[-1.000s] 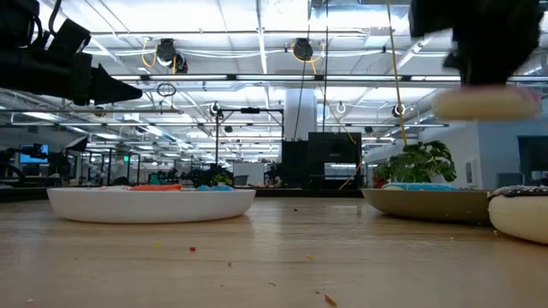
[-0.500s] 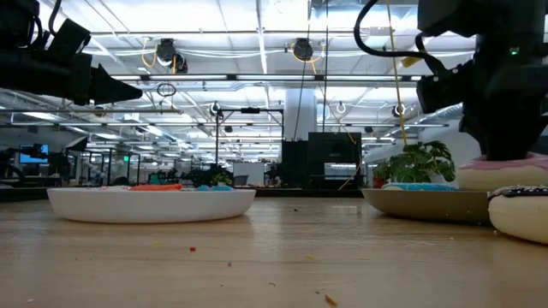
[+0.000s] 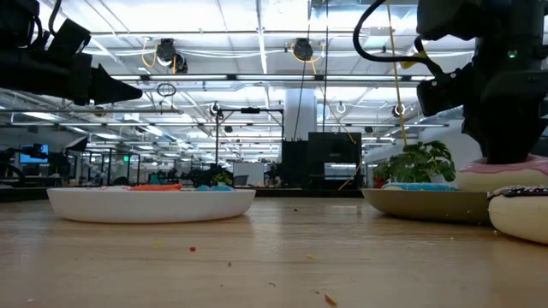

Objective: Pick & Place donuts
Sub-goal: Put the large pink donut on the gray plate

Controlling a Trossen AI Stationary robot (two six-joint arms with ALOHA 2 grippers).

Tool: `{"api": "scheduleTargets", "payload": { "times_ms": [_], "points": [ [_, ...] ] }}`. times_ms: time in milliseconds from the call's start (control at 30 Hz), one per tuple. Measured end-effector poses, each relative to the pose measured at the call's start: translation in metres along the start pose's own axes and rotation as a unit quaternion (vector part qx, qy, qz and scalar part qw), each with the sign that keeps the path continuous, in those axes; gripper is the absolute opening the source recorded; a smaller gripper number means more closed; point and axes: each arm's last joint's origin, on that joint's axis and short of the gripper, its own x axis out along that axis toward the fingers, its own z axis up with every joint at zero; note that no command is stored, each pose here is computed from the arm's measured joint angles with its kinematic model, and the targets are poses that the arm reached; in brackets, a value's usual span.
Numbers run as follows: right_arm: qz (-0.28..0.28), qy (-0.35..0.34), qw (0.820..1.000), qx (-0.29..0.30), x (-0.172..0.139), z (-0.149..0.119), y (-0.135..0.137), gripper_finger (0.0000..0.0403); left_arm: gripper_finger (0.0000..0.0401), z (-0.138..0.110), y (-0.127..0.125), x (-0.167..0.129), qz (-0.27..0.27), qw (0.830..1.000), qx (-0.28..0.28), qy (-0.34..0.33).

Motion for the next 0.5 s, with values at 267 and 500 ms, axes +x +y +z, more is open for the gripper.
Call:
{"api": "scheduleTargets", "payload": {
  "times_ms": [267,500],
  "points": [
    [-0.013,0.012,1.000,-0.001,0.007,0.000,0.001,0.0009,0.0042,0.000,0.000,0.000,0.000,1.000,-0.001,0.000],
    [-0.028,0.026,0.999,-0.002,0.018,-0.005,-0.004,0.0009,0.0042,0.000,0.000,0.000,0.000,1.000,-0.002,0.001]
  ]
}}
